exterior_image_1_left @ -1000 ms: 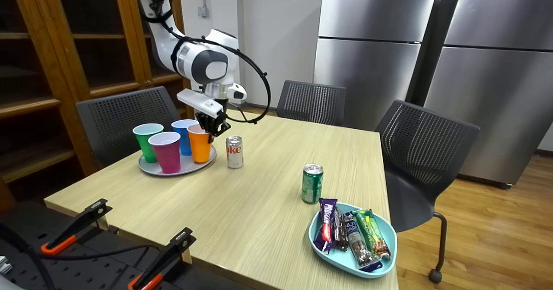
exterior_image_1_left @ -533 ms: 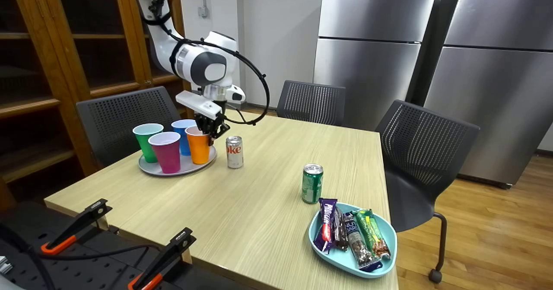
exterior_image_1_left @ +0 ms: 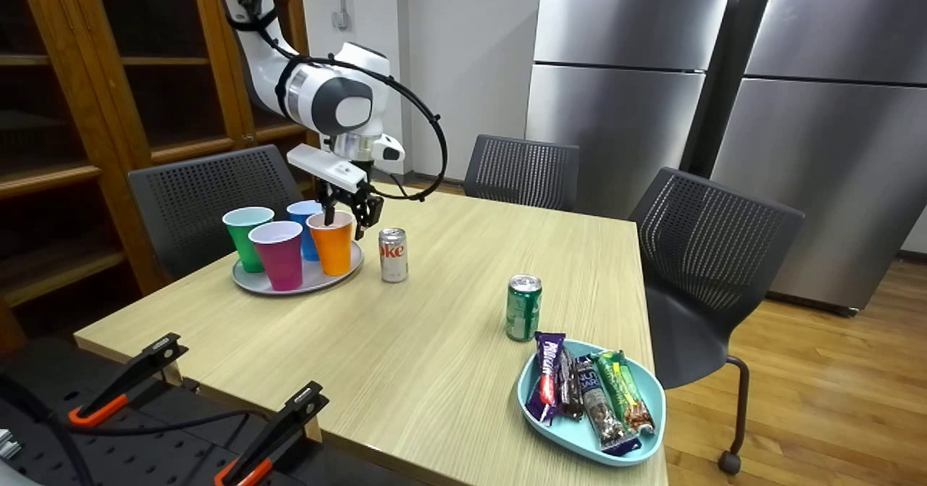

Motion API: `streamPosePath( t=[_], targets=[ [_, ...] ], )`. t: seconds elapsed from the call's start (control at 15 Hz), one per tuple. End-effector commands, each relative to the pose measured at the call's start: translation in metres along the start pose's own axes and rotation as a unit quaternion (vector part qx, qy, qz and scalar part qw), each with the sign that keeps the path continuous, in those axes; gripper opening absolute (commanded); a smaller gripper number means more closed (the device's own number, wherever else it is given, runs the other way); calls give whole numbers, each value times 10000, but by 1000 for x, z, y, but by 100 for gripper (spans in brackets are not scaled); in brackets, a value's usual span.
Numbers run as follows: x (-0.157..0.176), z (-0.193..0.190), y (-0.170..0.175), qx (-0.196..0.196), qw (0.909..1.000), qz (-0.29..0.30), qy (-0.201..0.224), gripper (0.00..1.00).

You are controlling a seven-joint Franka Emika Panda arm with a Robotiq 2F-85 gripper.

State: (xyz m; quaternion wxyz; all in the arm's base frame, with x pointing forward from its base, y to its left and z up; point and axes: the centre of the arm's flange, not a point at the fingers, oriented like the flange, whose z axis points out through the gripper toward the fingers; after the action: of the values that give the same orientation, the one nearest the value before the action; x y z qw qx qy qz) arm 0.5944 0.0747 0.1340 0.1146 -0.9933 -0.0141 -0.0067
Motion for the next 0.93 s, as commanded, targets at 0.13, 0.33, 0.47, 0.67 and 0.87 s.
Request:
streamPosePath(
  t=[0.13,0.33,0.47,0.67,0.87],
  targets=[
    [-24,-49,-1,-285,9991,-212,240,100],
    [-33,-75,5,-495,9974,-325,422,100],
    [-40,-94,11,-724,9953,-389,520,100],
    [-49,-116,25,-971,9923,-460,625,100],
    [-54,-127,35,-1171,9898,-484,654,100]
  ],
)
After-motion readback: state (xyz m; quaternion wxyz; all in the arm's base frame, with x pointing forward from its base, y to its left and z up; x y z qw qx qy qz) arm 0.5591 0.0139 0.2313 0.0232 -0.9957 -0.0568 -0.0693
